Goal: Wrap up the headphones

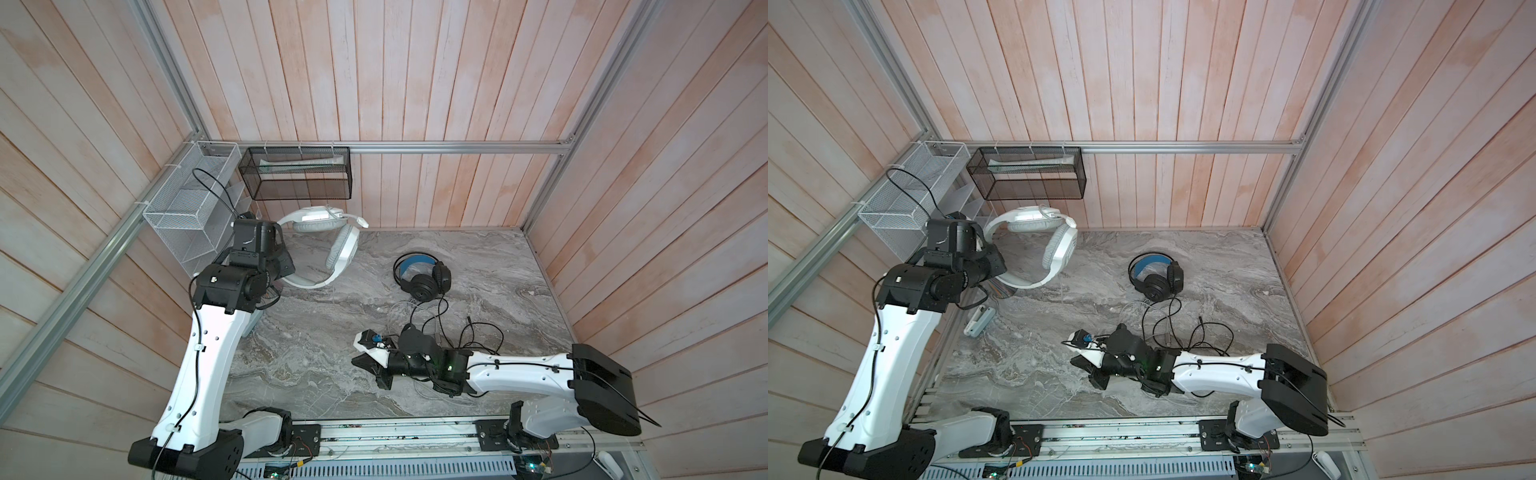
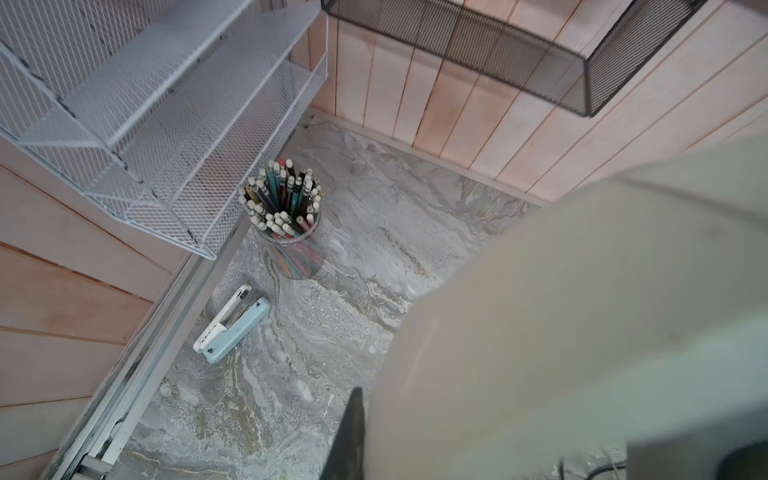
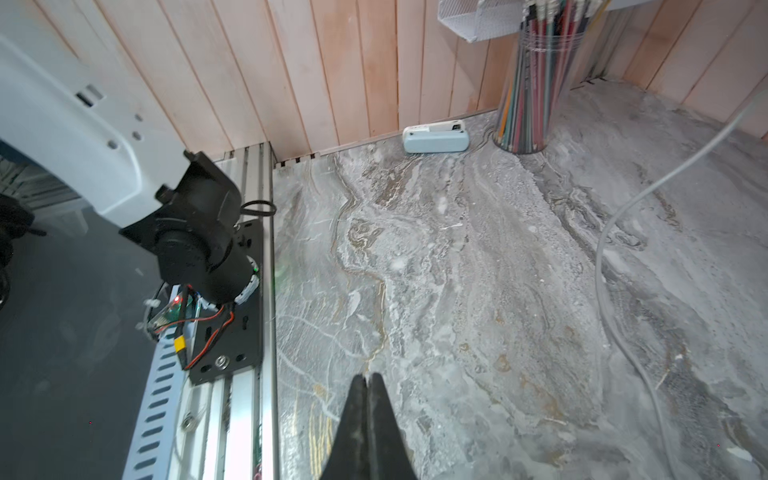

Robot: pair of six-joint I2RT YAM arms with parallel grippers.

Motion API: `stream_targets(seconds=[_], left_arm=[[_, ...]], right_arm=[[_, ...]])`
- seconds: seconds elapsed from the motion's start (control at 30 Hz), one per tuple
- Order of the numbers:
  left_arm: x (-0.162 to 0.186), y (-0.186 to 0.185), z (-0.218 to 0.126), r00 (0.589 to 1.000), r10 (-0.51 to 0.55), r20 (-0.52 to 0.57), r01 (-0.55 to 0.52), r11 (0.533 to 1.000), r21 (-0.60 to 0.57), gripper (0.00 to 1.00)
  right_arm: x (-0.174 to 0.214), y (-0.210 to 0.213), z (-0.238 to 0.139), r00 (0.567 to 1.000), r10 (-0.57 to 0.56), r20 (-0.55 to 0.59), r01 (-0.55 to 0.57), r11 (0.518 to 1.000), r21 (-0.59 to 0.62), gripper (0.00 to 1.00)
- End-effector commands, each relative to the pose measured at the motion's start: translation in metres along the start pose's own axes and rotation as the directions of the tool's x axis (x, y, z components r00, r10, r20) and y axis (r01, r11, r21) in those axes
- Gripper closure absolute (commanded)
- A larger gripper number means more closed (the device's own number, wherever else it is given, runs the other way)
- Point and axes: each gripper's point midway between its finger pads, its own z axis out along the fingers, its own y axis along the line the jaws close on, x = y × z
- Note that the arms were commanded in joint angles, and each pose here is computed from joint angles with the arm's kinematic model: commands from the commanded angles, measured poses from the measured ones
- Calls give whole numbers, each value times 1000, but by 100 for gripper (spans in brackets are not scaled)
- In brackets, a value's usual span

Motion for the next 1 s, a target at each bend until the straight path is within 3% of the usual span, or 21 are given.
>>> stream_targets(seconds=[0.0,0.3,0.47,0.53,0.7,0.87,0.97], left_arm=[[-7,-7,23,998,-19,61,18,1000,21,100],[46,6,64,998,68,-11,-69,996,-59,100],[30,5,39,998,26,58,-24,999,-34,100],[21,2,20,996,5,84,-6,1000,9,100],[-2,-12,-28,992,-54,115,38,989,140,100],[-22,-21,-78,983,-108,147,68,965,252,100],[-28,-30,-101,981,-129,145,78,946,316,100]], right_arm=[[-9,0,-23,990,-85,-110,93,993,69,100],[-93,3,-84,978,-206,-31,208,969,133,100],[-71,-7,-78,975,-207,-80,218,960,172,99],[-55,-7,-69,979,-187,-84,198,967,158,88],[-39,-21,-48,990,-131,58,119,977,178,48],[-42,-62,-33,980,-32,195,-7,981,195,25],[-51,-82,-14,973,-25,228,-24,977,210,17]])
